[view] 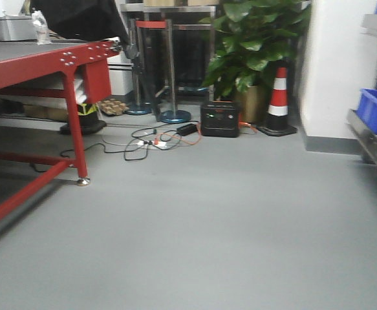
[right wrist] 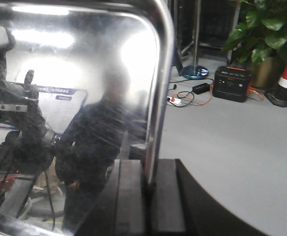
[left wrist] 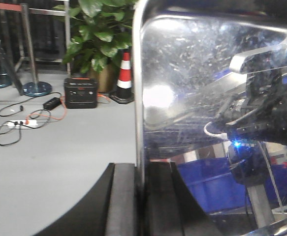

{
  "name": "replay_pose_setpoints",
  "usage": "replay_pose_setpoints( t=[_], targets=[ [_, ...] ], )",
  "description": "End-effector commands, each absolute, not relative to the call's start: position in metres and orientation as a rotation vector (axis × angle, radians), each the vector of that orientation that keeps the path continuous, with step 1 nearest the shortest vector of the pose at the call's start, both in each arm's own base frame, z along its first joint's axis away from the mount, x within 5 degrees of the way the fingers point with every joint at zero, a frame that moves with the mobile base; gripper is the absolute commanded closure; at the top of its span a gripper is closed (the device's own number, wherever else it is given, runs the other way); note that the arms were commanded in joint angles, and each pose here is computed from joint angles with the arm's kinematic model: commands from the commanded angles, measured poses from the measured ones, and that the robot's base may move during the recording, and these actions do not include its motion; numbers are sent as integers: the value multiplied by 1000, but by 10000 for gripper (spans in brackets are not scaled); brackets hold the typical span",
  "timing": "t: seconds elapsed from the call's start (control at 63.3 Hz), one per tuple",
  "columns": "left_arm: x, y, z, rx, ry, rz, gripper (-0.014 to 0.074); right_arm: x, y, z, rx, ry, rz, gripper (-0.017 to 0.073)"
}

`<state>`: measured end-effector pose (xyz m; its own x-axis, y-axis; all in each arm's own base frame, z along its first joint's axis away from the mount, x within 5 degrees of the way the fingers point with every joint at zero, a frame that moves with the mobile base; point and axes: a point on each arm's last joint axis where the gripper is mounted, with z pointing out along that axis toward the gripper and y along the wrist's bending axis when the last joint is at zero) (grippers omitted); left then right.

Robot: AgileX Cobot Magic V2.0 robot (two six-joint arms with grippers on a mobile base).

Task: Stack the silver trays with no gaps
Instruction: 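Drive the base away from the shelf while holding the tray, then turn the base toward the other shelf with the bin holding a tray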

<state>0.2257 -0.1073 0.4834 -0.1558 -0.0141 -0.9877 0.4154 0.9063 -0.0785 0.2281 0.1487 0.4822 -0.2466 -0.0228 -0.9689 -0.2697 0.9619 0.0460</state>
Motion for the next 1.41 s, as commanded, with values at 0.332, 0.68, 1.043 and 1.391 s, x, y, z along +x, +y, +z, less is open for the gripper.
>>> replay_pose_setpoints(
  t=[0.332,0.68,1.043,1.391],
  targets=[
    [221,-111,494,287,1631,-459,611,227,157,491,-265,1722,312,628],
    [221,-111,494,287,1631,-459,611,227,157,491,-265,1722,312,628],
    [221,-111,494,287,1630,-457,611,227,158,491,-267,1719,314,628],
    [221,-111,494,289,1629,-455,611,227,158,491,-268,1716,316,628]
  ],
)
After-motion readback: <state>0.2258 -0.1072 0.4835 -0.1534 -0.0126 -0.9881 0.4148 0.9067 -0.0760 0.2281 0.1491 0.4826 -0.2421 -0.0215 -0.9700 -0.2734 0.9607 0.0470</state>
